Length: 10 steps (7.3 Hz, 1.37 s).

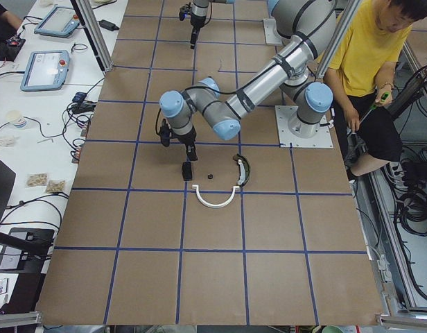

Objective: Place bearing gear from tray to pile

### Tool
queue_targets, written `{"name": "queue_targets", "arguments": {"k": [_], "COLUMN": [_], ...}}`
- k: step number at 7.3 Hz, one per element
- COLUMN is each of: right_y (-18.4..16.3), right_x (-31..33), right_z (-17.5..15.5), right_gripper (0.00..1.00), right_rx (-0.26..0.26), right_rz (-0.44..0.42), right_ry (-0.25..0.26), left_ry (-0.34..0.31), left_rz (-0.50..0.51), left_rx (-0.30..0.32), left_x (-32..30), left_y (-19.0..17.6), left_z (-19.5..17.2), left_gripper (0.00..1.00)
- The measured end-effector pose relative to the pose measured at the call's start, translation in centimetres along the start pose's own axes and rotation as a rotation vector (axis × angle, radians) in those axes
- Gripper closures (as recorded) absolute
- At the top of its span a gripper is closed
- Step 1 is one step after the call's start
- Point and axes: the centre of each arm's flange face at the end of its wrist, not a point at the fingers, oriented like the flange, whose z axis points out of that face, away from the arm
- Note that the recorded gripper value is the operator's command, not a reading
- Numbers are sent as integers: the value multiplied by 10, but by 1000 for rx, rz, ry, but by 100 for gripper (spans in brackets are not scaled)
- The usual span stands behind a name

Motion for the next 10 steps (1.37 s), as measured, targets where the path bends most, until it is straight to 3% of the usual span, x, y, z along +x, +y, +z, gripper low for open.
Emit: {"name": "queue_targets", "arguments": {"k": [2, 4, 5, 7, 10], "right_y": [-22, -48, -51, -60, -48], "right_x": [46, 48, 55, 83, 93], "right_z": [-80, -165, -185, -189, -199], "right_gripper": [0, 0, 0, 0, 0], "right_rx": [-56, -87, -132, -191, -185], "right_rz": [-56, -90, -93, -79, -166], "right_ry": [32, 35, 53, 77, 51], "left_ry": [-23, -5, 2, 17, 46], "left_rz": [36, 43, 63, 103, 95], "left_rx": [64, 105, 108, 87, 10], "left_x": [116, 219, 266, 351, 434], "left_y": [-10, 0, 11, 42, 88], "left_z": [-27, -32, -28, -13, 24], "left_gripper": [0, 0, 0, 0, 0]}}
